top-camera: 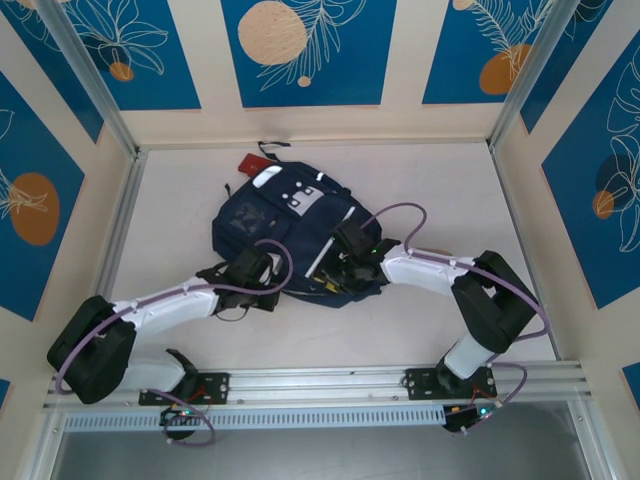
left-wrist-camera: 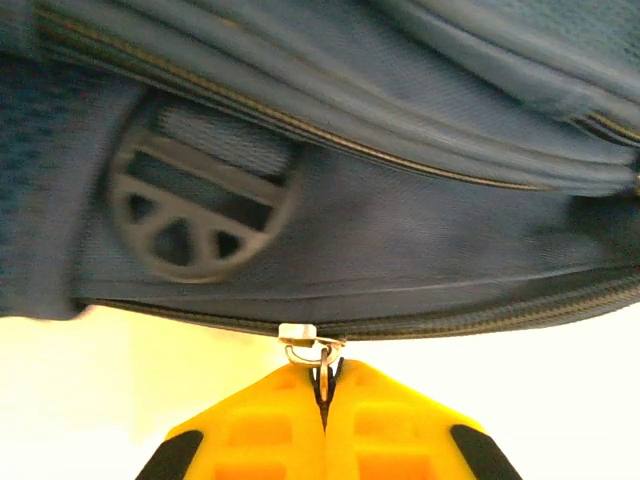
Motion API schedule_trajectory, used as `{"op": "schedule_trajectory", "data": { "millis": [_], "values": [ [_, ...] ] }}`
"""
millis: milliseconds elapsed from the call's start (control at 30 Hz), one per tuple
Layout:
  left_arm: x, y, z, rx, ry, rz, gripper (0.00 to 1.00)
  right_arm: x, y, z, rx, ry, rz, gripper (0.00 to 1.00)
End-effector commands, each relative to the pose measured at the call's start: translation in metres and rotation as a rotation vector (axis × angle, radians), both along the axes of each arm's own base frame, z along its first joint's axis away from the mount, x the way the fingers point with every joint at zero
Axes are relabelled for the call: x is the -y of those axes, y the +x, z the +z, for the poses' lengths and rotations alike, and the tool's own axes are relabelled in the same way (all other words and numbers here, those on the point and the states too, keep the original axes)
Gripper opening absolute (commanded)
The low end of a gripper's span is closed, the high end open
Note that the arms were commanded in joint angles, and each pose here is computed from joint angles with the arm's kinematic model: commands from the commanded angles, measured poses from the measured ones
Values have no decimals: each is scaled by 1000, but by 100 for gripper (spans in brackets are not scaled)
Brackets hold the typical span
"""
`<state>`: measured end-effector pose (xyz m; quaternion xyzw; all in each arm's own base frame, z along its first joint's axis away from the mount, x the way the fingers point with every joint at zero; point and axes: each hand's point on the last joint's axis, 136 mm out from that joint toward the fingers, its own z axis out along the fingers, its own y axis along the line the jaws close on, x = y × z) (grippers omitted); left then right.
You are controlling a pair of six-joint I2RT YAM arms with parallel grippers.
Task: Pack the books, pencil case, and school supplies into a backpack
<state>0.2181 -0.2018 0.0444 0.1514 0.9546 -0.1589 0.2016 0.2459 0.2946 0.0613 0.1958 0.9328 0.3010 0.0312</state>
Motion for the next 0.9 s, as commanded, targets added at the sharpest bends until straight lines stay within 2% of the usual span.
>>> {"op": "schedule_trajectory", "data": {
  "millis": [0, 233, 367, 433, 500, 533, 667, 767, 867],
  "values": [
    [15, -17, 6, -19, -71, -30, 0, -30, 19, 16, 90, 121, -13, 29],
    [51, -21, 22, -4, -235, -64, 0, -41, 16, 14, 94, 142, -19, 26],
    [80, -22, 40, -21, -400, -97, 0, -32, 13, 18, 106, 125, -30, 26],
    [83, -22, 43, -22, -427, -97, 0, -19, 11, 24, 109, 101, -44, 28],
    [75, -20, 40, -32, -409, -68, 12, -2, 8, 31, 127, 66, -60, 31],
    [68, -18, 38, -44, -396, -41, 23, 8, 5, 35, 139, 38, -65, 34],
    [45, -13, 42, -77, -412, 44, 56, 40, -7, 53, 190, -90, -33, 43],
    [25, -7, 50, -76, -417, 108, 66, 58, -18, 59, 237, -247, 39, 45],
    [-1, 2, 52, -77, -377, 199, 71, 60, -27, 61, 293, -404, 129, 45]
  ]
}}
